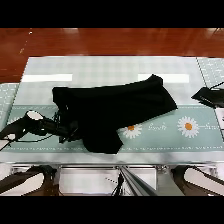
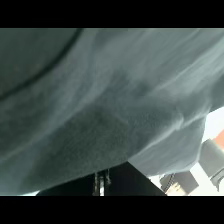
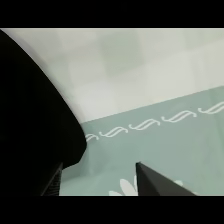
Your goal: Fold the shirts.
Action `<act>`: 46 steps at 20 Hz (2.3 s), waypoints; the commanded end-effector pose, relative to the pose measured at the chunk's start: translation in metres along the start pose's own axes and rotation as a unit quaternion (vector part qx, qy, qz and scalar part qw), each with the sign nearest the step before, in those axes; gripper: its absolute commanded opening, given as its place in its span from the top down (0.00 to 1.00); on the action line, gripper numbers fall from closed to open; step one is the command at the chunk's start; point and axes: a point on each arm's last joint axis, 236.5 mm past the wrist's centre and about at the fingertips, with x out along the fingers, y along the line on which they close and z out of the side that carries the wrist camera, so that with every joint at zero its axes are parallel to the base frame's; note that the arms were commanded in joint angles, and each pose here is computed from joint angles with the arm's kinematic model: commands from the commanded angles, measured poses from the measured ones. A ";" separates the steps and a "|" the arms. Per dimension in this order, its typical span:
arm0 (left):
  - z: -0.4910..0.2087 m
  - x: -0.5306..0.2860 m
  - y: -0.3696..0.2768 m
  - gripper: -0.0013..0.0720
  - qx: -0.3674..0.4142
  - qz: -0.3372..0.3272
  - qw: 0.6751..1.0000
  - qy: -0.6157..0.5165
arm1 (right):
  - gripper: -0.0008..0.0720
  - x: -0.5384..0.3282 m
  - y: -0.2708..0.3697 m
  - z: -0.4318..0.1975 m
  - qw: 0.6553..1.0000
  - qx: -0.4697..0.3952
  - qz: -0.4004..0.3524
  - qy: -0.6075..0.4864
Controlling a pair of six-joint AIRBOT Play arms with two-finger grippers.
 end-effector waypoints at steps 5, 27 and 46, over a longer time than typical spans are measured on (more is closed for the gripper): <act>0.019 0.000 0.000 0.95 0.028 0.002 0.999 -0.040 | 0.21 0.028 0.038 -0.041 0.993 0.018 0.105 0.046; 0.078 -0.140 -0.164 0.96 0.266 -0.066 0.936 -0.221 | 0.96 -0.007 0.104 0.045 0.975 -0.052 0.150 -0.156; -0.284 -0.525 -0.272 0.96 0.456 0.004 0.569 -0.684 | 0.96 -0.501 0.203 -0.062 0.807 -0.180 0.020 -0.563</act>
